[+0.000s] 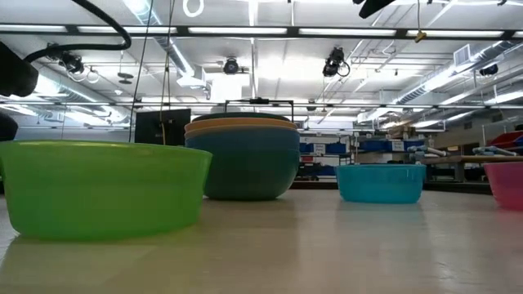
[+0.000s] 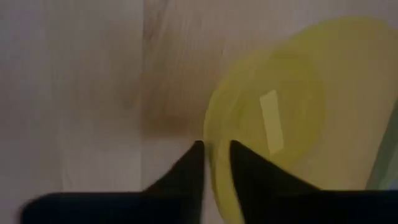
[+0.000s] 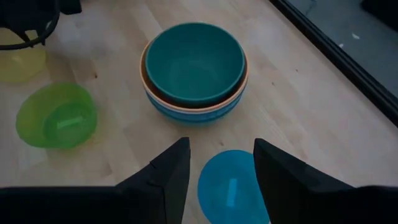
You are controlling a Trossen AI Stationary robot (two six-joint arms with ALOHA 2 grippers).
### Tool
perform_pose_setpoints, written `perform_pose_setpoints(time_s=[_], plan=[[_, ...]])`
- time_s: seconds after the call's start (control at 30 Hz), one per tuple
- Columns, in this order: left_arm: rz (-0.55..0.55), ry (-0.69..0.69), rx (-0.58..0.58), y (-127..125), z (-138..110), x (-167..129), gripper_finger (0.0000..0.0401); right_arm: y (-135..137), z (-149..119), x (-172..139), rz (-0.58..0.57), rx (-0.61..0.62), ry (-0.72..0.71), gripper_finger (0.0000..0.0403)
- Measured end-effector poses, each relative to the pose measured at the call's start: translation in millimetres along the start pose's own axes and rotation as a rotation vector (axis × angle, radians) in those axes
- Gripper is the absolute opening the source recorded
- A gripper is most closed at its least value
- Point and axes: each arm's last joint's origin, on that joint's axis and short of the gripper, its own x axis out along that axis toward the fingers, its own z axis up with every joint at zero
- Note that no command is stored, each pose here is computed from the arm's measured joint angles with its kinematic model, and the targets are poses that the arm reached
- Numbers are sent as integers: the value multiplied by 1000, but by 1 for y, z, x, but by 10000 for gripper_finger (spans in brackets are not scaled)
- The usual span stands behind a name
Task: Nest bowls inside each other
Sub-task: Stack the yellow bowl on top of the dark green bowl
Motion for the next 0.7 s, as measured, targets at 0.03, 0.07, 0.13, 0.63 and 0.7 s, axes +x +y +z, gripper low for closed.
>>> perform_pose_setpoints(time_s=[0.03,0.07,0.13,0.63,0.7], plan=[[-5,0,8,0,0,0,40,0,0,0,0,-1,0,164],[-7,-2,13,0,0,-1,21,0,0,0,0,-1,0,164],[-11,-15,30,0,1,-4,11,0,0,0,0,-6,0,164],[550,-799,163,60,111,-142,3,-5,1,18,-53,-51,-32,164],[569,-821,127,80,125,-149,3,-5,-2,25,-53,-57,-30,164]])
